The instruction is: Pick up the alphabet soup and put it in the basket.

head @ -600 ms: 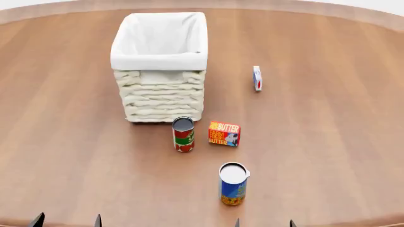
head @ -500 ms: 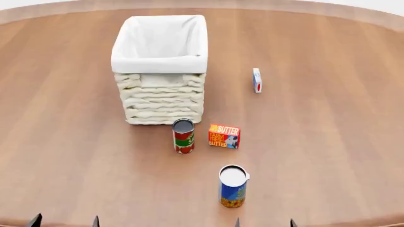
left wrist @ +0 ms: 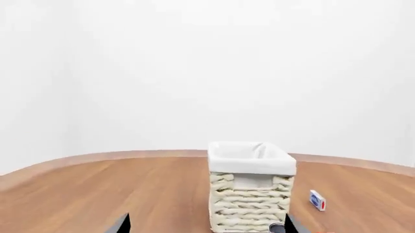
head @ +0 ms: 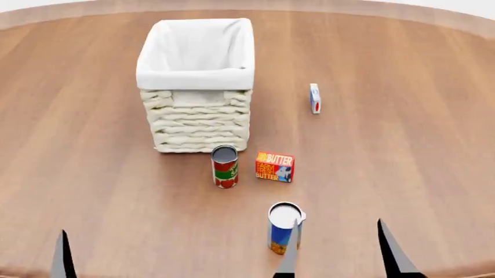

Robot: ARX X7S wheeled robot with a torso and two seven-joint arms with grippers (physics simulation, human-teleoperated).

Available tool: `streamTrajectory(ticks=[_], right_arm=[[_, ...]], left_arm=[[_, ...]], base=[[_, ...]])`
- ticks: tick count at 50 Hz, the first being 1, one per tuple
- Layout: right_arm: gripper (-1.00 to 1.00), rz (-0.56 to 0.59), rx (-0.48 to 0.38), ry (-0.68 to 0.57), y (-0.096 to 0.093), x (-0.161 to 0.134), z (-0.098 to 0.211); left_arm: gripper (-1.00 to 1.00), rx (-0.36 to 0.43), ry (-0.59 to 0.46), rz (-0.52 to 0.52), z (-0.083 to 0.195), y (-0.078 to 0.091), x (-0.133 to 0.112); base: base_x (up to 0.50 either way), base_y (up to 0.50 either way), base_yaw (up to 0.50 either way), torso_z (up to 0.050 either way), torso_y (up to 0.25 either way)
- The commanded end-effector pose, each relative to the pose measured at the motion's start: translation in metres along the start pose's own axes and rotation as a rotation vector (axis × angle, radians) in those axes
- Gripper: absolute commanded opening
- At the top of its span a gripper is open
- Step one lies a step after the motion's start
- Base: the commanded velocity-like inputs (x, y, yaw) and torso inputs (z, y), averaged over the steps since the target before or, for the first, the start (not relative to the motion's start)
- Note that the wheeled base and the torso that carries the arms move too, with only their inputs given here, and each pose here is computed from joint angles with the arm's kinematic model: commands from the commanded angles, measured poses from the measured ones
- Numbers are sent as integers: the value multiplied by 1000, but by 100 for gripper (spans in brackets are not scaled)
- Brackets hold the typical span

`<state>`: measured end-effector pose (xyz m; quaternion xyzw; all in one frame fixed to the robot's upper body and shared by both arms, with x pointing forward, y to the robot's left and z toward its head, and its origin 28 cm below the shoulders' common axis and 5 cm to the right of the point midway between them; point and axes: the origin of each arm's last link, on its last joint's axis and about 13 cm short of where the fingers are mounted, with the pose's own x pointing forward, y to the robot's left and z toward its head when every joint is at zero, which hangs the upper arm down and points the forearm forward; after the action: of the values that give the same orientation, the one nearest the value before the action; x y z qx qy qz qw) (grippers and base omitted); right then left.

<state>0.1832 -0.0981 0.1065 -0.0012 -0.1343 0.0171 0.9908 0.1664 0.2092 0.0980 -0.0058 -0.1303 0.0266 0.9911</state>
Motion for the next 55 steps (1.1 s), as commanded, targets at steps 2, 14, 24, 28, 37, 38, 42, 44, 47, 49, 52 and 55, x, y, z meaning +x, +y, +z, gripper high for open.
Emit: streamTrajectory(ticks=[2, 14, 24, 28, 37, 38, 42, 44, 47, 49, 52, 55], right_arm=[[100, -10, 21, -114, 0, -17, 40], [100, 6, 22, -82, 3, -19, 36], [100, 14, 14, -82, 4, -20, 37], [100, 8, 21, -76, 4, -19, 36], [100, 10, 21, -71, 4, -19, 34], [100, 10, 20, -70, 4, -19, 34], [100, 11, 17, -70, 4, -19, 33], [100, 13, 22, -67, 4, -19, 32], [100, 4, 67, -80, 3, -20, 31], [100, 0, 66, -74, 1, -19, 31], [100, -7, 63, -67, 1, -19, 30], [100, -11, 65, -57, 0, -19, 29]], left_arm=[[100, -31, -113, -11, 37, -1, -17], [100, -37, -99, -39, 31, -3, -17], [100, -29, -84, -44, 30, -3, -16], [100, -31, -83, -43, 30, -4, -16], [100, -31, -75, -38, 28, -3, -15], [100, -34, -75, -38, 28, -3, -14], [100, -32, -75, -38, 28, -4, -15], [100, -35, -76, -45, 28, -4, -15], [100, -34, -76, -41, 28, -4, -15], [100, -32, -73, -36, 27, -3, -15], [100, -28, -72, -34, 27, -4, -15], [100, -29, -66, -27, 25, -3, -15]], base=[[18, 0, 0, 0, 0], [500, 0, 0, 0, 0], [500, 0, 0, 0, 0], [500, 0, 0, 0, 0], [500, 0, 0, 0, 0], [500, 0, 0, 0, 0], [500, 0, 0, 0, 0], [500, 0, 0, 0, 0], [333, 0, 0, 0, 5], [0, 0, 0, 0, 0], [0, 0, 0, 0, 0], [0, 0, 0, 0, 0]])
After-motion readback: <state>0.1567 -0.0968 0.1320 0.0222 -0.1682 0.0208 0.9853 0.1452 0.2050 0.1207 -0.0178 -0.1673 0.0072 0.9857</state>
